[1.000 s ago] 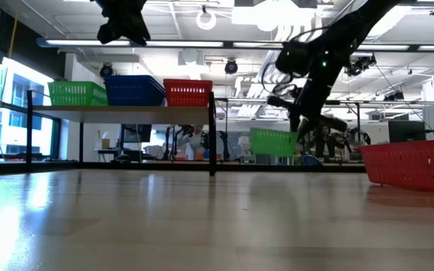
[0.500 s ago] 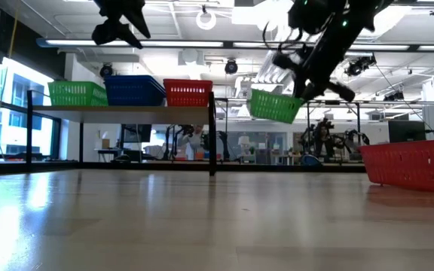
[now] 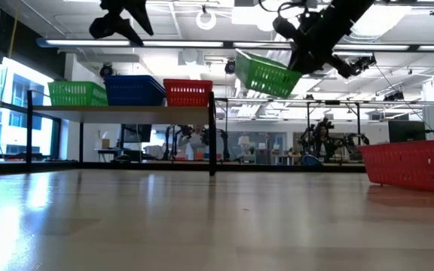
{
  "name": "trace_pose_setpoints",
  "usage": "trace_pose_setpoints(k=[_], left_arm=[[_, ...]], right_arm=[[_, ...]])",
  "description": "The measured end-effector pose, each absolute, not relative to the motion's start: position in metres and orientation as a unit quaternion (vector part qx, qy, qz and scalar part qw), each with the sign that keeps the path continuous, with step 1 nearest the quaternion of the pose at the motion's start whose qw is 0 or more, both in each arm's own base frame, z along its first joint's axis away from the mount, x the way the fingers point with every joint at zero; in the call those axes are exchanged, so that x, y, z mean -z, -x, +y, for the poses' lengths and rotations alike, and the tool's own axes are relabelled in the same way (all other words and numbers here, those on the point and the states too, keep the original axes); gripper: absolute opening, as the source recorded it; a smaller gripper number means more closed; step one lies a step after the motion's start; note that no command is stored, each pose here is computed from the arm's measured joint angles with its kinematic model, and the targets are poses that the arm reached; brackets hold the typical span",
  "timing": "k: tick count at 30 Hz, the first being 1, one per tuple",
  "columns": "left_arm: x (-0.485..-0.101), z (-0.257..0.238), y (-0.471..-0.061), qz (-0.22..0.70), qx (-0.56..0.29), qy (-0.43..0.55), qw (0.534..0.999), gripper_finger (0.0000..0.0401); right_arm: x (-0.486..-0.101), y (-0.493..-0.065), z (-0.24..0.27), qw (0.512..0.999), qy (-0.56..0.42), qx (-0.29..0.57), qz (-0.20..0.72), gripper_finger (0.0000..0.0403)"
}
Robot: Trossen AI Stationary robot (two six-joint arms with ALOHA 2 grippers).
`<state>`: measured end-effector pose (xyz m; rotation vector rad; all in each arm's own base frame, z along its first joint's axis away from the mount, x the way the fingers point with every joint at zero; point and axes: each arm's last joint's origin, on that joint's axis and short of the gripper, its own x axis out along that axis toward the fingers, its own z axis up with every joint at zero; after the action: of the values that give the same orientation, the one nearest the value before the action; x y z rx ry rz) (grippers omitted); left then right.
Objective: Stack baskets on shelf by color
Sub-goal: Stack the top green bin on top of the green bin on the shelf
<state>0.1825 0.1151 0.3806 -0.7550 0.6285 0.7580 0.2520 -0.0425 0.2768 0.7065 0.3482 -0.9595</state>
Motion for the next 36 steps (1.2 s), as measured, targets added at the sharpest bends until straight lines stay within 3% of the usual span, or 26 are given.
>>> trace_pose_setpoints(k=[21, 36], left_arm=[[-0.382, 0.081, -0.201, 0.235, -0.431, 0.371, 0.788, 0.016], [-0.364, 0.06, -0.234, 0.256, -0.431, 0.371, 0.781, 0.016]], right_arm=[[-0.324, -0.282, -0.023, 0.864, -0.245, 0.418, 0.136, 0.0], [-0.308, -0.33, -0.008, 0.87, -0.211, 0.406, 0.182, 0.0]])
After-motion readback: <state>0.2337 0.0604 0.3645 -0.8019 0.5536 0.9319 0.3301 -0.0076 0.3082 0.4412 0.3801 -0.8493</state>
